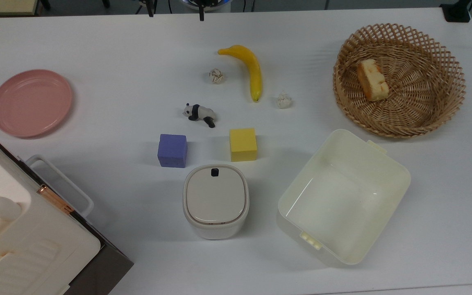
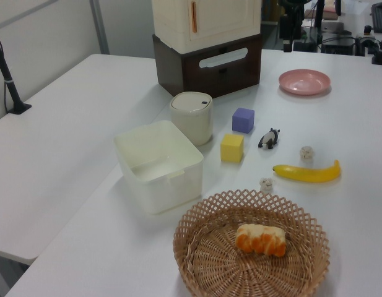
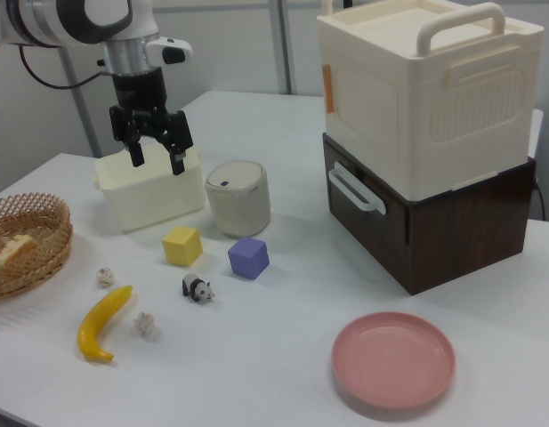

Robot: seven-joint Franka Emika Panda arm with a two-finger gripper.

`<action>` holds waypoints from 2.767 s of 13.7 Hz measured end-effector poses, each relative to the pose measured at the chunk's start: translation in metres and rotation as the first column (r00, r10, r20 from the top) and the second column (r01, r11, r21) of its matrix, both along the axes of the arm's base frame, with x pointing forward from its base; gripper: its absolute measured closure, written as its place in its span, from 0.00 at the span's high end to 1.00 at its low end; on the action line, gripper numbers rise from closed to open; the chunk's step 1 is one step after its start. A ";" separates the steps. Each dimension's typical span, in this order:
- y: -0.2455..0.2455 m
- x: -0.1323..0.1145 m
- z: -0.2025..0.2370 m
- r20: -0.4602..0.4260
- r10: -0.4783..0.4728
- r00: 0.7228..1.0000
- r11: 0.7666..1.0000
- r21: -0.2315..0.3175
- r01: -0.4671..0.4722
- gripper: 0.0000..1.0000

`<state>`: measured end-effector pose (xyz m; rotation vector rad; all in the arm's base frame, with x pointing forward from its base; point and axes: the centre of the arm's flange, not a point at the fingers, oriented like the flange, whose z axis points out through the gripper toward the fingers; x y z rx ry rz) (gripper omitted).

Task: Open the drawer

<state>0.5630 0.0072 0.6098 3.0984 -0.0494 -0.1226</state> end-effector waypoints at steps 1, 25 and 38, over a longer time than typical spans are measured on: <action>0.000 0.000 0.000 0.000 0.000 1.000 1.000 0.000 0.000 1.00; 0.000 0.000 0.000 -0.002 0.040 0.999 0.999 0.003 -0.040 1.00; 0.001 0.003 -0.005 -0.014 0.147 0.989 0.989 0.012 -0.147 1.00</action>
